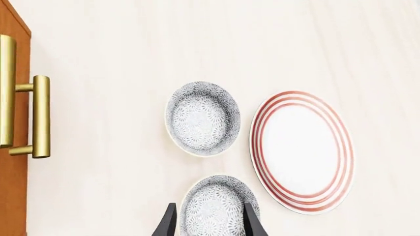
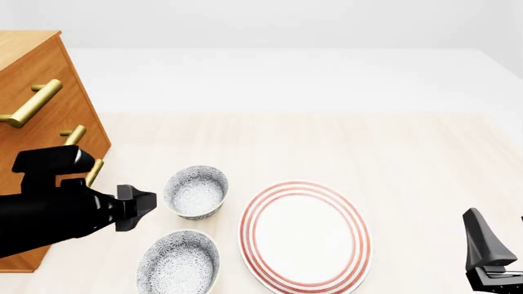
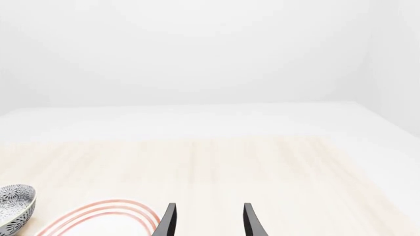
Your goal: Stack the bowl in the middle on the bowl at the back.
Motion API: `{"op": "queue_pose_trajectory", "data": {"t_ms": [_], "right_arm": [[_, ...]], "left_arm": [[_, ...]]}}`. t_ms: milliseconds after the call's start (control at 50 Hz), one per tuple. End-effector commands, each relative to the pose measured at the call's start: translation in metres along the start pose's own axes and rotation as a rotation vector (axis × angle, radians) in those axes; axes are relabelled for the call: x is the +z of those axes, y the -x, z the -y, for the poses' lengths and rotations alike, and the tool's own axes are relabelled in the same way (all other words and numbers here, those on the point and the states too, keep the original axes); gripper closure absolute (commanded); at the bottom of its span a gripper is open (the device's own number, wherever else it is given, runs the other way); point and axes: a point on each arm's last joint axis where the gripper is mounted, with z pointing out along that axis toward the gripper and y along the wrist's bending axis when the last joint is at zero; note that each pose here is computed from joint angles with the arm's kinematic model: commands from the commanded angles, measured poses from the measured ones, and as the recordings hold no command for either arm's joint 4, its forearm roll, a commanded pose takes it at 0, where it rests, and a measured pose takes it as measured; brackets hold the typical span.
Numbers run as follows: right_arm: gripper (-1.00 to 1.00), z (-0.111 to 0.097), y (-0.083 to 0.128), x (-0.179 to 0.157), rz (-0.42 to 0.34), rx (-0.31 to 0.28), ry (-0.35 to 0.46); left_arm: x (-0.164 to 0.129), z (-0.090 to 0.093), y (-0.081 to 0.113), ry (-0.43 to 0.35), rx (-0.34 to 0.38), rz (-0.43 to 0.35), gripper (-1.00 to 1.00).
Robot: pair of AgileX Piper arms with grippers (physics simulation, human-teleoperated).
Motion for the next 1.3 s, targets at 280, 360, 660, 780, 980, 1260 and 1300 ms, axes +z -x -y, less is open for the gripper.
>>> {"op": "queue_pose_trajectory", "data": {"t_ms": [280,360,660,780,980,1260,1300], "right_arm": [[-1.00,0.000,0.000,0.000,-0.001,-0.003,0.003],[-1.00,0.000,-0.001,0.000,-0.002,-0.004,0.003],[-1.00,0.000,-0.001,0.000,-0.002,-0.004,0.004],[-1.00,0.000,-0.001,0.000,-0.002,-0.006,0.003],[-1.00,0.000,0.000,0.000,-0.001,-0.010,0.003],[-1.00,0.000,0.000,0.000,-0.002,-0.010,0.005],[-1.00,0.000,0.000,0.000,-0.002,-0.010,0.005]], "left_arm": [[0.043,-0.005,-0.034,0.003,0.018,-0.095,-1.00],[0.052,-0.010,-0.037,0.021,0.027,-0.105,-1.00],[0.076,-0.028,-0.043,0.085,0.033,-0.119,-1.00],[0.082,-0.030,-0.055,0.080,0.035,-0.135,-1.00],[0.084,-0.029,-0.074,0.058,0.037,-0.161,-1.00],[0.090,-0.030,-0.093,0.048,0.044,-0.198,-1.00],[0.092,-0.030,-0.094,0.049,0.044,-0.202,-1.00]]}}
